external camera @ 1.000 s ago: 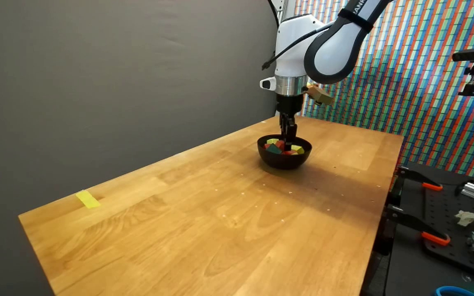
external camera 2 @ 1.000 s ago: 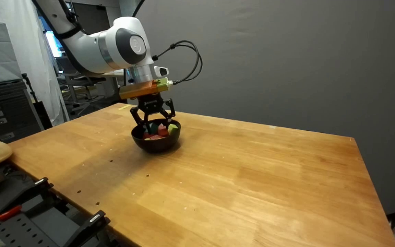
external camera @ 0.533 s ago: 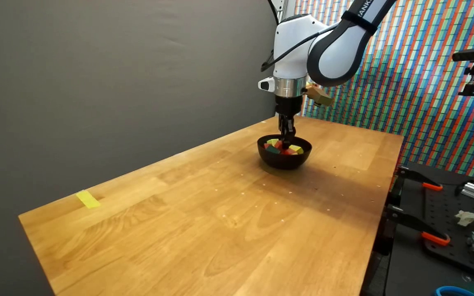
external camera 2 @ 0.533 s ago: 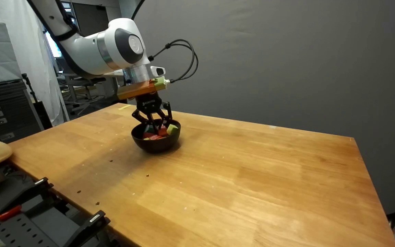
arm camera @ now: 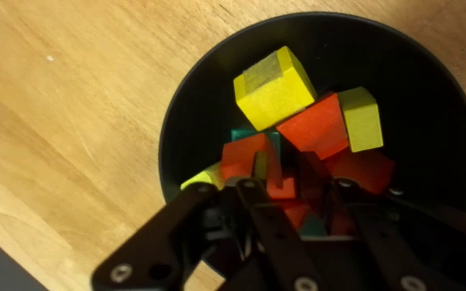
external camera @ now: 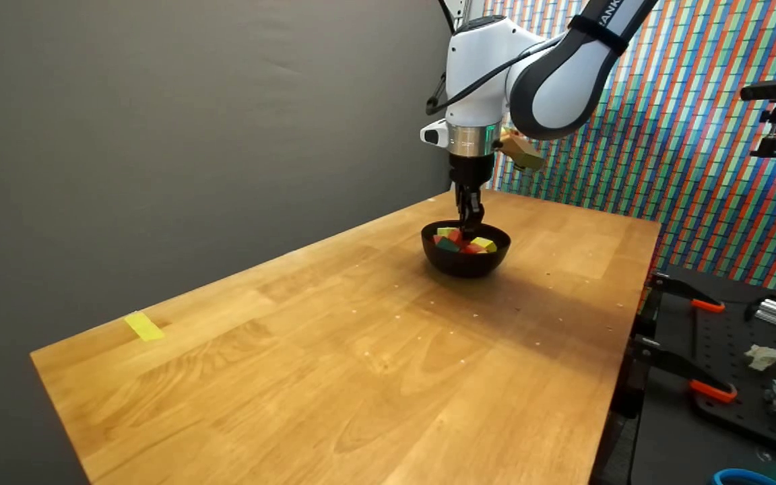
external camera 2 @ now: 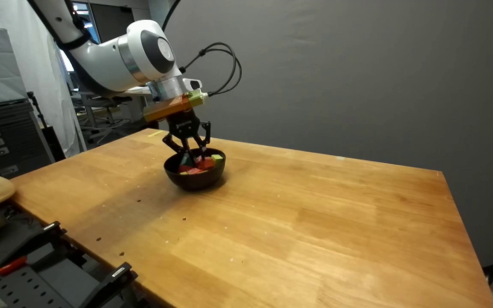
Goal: Take the blocks in the bowl and put them on the table
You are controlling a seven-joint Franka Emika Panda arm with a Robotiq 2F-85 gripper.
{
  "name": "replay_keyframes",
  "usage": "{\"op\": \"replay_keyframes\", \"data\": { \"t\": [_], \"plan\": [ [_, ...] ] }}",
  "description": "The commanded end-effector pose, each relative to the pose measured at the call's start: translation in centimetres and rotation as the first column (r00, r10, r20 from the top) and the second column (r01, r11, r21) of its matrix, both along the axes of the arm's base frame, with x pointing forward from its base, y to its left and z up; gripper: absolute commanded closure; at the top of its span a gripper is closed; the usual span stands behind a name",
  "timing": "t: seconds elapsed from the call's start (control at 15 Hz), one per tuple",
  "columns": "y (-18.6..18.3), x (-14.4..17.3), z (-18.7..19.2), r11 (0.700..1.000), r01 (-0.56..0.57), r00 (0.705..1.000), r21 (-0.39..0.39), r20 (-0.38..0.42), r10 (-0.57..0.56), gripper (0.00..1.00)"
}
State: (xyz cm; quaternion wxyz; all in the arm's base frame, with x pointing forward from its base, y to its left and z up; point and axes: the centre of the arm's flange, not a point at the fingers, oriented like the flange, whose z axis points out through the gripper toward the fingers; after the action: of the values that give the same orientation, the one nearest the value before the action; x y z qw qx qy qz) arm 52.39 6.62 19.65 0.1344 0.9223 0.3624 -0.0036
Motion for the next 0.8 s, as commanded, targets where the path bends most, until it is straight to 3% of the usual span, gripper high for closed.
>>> {"op": "replay_keyframes", "data": {
  "t": [0.0,0.33,0.73],
  "plan": [
    [-0.5,-0.6,1.7,0.998,0.017,0.999,-0.054,0.033,-0.015,0.38],
    [-1.7,0.6,-0.2,0.999,0.038,0.999,-0.033,0.005,-0.038,0.02],
    [-2.0,1.6,-2.1,0.999,0.039,0.999,-0.020,-0.016,-0.040,0.00]
  ]
}}
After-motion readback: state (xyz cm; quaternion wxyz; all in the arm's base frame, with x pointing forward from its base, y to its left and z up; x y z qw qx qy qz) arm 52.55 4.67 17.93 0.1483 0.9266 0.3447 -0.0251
